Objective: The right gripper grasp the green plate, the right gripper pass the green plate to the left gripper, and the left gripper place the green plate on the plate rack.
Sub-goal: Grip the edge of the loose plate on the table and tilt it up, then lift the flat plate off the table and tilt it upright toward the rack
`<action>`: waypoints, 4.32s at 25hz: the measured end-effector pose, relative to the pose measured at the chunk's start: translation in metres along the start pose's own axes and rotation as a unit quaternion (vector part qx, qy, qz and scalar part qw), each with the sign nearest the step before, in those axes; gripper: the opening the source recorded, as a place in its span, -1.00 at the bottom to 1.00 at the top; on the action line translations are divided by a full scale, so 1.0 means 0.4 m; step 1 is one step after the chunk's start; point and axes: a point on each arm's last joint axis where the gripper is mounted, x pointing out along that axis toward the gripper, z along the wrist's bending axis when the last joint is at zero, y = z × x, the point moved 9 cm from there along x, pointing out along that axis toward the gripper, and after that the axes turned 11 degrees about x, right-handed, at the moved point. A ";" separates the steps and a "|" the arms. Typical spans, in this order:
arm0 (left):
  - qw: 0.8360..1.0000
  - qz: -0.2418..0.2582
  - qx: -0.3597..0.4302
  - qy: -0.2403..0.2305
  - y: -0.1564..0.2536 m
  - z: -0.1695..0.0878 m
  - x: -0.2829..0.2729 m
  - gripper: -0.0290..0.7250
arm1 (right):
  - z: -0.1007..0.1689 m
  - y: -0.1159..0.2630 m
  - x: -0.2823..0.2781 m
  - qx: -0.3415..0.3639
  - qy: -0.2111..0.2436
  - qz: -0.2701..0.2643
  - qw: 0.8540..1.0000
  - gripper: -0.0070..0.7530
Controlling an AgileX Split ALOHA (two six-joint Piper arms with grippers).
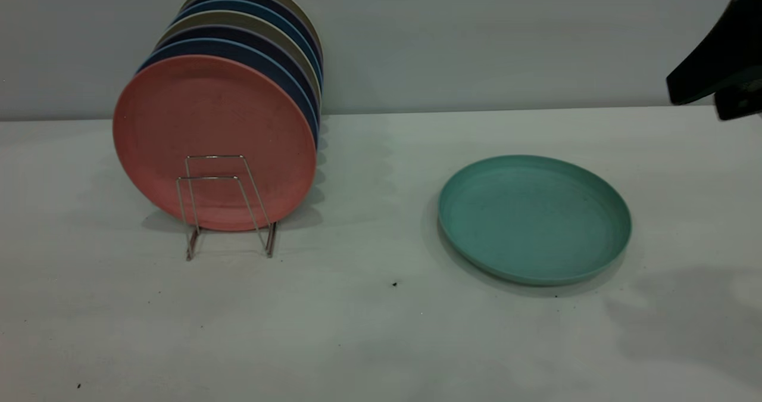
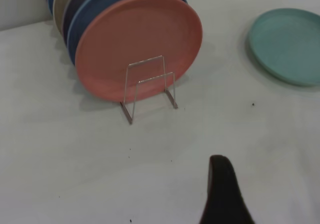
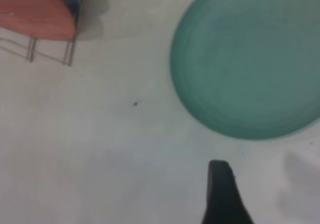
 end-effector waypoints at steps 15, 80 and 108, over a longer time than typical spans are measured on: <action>1.000 0.001 0.000 0.001 0.001 -0.001 0.000 0.41 | -0.303 -0.014 0.254 0.078 0.036 0.074 0.994 0.31; 0.987 0.046 -0.109 0.109 -0.005 -0.060 0.085 0.41 | -0.241 -0.047 0.386 0.019 0.026 0.037 0.999 -0.95; 0.923 0.121 -0.280 0.232 0.038 -0.066 0.446 0.38 | 0.067 0.056 0.397 -0.026 -0.140 0.140 0.980 -0.95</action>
